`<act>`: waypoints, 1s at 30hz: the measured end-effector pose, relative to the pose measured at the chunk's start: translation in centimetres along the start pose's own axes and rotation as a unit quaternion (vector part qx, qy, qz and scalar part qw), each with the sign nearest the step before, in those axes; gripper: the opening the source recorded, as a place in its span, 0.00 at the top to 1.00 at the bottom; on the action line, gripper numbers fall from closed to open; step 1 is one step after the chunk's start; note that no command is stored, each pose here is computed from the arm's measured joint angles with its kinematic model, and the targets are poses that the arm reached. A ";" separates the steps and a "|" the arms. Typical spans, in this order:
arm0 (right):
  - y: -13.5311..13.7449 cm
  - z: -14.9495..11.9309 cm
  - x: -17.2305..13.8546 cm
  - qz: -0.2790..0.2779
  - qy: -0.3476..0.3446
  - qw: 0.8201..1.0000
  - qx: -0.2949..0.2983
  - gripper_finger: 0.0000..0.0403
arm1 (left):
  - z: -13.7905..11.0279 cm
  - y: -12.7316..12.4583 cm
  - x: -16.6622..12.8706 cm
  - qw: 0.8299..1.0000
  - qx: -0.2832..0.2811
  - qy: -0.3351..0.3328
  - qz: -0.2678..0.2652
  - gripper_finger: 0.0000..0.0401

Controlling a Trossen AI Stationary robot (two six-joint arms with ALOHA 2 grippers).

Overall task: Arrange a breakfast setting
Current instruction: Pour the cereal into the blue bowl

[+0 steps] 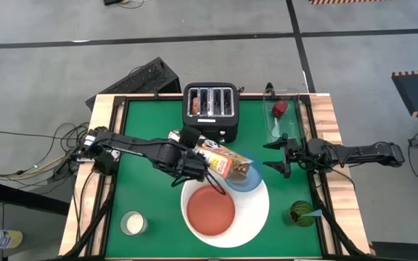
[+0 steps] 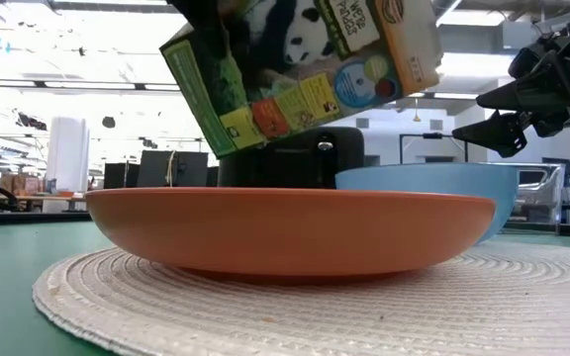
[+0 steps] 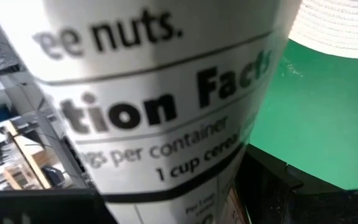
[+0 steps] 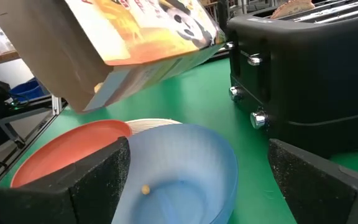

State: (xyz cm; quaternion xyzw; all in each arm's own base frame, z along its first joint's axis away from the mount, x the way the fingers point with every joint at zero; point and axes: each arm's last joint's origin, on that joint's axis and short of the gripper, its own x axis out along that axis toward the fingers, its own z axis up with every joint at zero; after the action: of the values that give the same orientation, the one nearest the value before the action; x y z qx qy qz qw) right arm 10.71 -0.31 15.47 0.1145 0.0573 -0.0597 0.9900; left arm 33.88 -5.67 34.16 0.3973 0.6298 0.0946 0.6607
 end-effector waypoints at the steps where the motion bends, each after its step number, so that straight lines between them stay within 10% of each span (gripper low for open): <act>1: 0.0 0.0 0.0 0.000 0.000 1.000 0.000 0.02 | 0.0 0.0 0.0 1.000 0.000 0.000 0.001 0.59; 30: 0.0 0.0 0.0 0.000 0.000 1.000 0.000 0.02 | -0.1 0.1 -6.0 0.994 -0.006 -0.102 0.025 0.59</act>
State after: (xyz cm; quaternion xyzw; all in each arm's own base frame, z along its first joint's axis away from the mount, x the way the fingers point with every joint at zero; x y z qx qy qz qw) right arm 10.71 -0.31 15.47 0.1143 0.0574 -0.0597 0.9900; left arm 32.68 -9.30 38.80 0.4161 0.5485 0.0738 0.7216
